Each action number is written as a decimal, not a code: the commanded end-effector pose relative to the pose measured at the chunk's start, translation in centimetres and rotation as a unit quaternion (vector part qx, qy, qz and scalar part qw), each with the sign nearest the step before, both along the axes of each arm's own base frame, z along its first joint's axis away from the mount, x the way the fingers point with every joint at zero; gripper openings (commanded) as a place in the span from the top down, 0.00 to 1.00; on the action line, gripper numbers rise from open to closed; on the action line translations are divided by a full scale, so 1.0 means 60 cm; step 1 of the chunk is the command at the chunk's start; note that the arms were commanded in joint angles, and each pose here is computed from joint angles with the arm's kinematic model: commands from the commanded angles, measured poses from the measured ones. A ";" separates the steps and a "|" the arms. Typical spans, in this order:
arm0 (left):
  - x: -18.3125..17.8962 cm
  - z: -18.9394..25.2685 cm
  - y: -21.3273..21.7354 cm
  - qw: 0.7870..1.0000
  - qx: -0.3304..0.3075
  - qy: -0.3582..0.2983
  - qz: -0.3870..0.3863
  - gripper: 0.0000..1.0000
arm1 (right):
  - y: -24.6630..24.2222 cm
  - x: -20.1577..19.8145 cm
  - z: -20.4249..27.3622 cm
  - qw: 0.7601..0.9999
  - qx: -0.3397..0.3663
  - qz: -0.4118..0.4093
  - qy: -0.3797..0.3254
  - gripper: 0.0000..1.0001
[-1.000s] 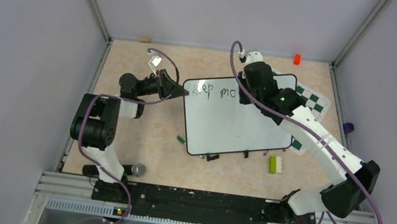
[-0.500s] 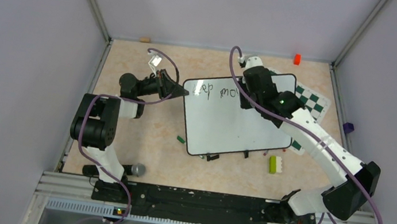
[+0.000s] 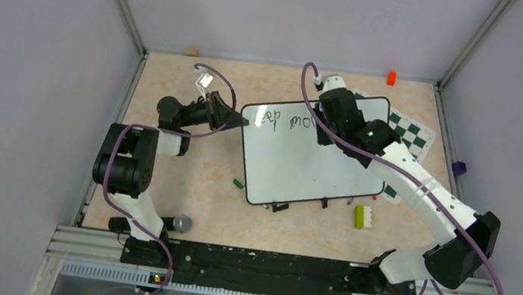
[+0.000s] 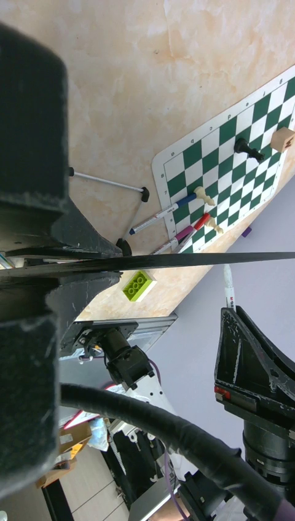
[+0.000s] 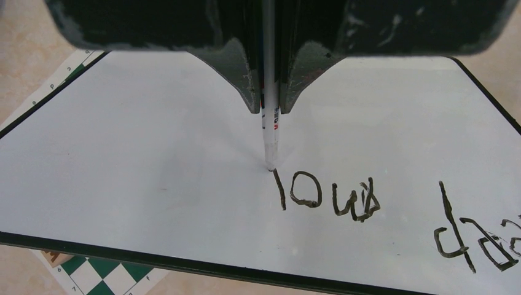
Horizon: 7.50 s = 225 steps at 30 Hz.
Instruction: Write a sentence on the whiteboard
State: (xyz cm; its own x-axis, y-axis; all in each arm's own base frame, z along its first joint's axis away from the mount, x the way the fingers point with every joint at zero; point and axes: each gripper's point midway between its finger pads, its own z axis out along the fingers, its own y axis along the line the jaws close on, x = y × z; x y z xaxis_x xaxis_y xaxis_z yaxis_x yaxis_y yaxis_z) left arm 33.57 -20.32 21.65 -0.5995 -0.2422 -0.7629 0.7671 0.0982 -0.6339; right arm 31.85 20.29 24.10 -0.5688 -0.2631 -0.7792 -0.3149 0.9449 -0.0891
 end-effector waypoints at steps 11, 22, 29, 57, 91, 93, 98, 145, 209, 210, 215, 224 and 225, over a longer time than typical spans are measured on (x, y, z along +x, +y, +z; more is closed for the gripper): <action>-0.028 0.014 -0.003 0.998 0.014 -0.057 -0.029 0.89 | -0.008 0.055 0.045 0.998 -0.002 -0.039 -0.041 1.00; -0.027 0.011 -0.003 0.998 0.014 -0.054 -0.028 0.89 | -0.002 0.040 0.081 0.998 0.028 -0.018 -0.052 1.00; -0.024 0.010 -0.001 0.998 0.014 -0.052 -0.027 0.89 | -0.031 -0.001 0.115 0.996 0.052 -0.012 -0.076 1.00; -0.020 0.001 0.003 0.998 0.016 -0.048 -0.024 0.89 | -0.059 -0.053 0.099 0.983 0.114 0.005 -0.142 1.00; -0.021 0.004 0.003 0.998 0.016 -0.053 -0.025 0.89 | -0.026 0.038 0.103 0.991 0.079 -0.026 -0.108 1.00; -0.021 0.004 0.003 0.998 0.016 -0.052 -0.025 0.89 | -0.023 0.039 0.101 0.991 0.079 -0.024 -0.106 1.00; -0.021 0.002 0.003 0.998 0.016 -0.051 -0.025 0.89 | -0.016 0.043 0.091 0.992 0.079 -0.021 -0.098 1.00; -0.021 0.008 0.003 0.998 0.015 -0.056 -0.024 0.90 | -0.031 0.021 0.063 0.993 0.076 -0.026 -0.081 1.00; -0.023 0.012 0.004 0.998 0.016 -0.061 -0.025 0.90 | -0.047 0.036 0.074 0.994 0.071 -0.041 -0.077 1.00; -0.024 0.013 0.003 0.998 0.016 -0.062 -0.025 0.90 | -0.048 0.038 0.072 0.994 0.070 -0.043 -0.076 1.00; -0.023 0.013 0.004 0.998 0.016 -0.062 -0.025 0.90 | -0.045 0.044 0.063 0.994 0.069 -0.041 -0.070 1.00; -0.024 0.014 0.004 0.998 0.016 -0.063 -0.025 0.90 | -0.042 0.042 0.050 0.995 0.069 -0.037 -0.057 1.00; -0.023 0.014 0.004 0.998 0.016 -0.063 -0.025 0.90 | -0.042 0.039 0.046 0.996 0.067 -0.036 -0.053 1.00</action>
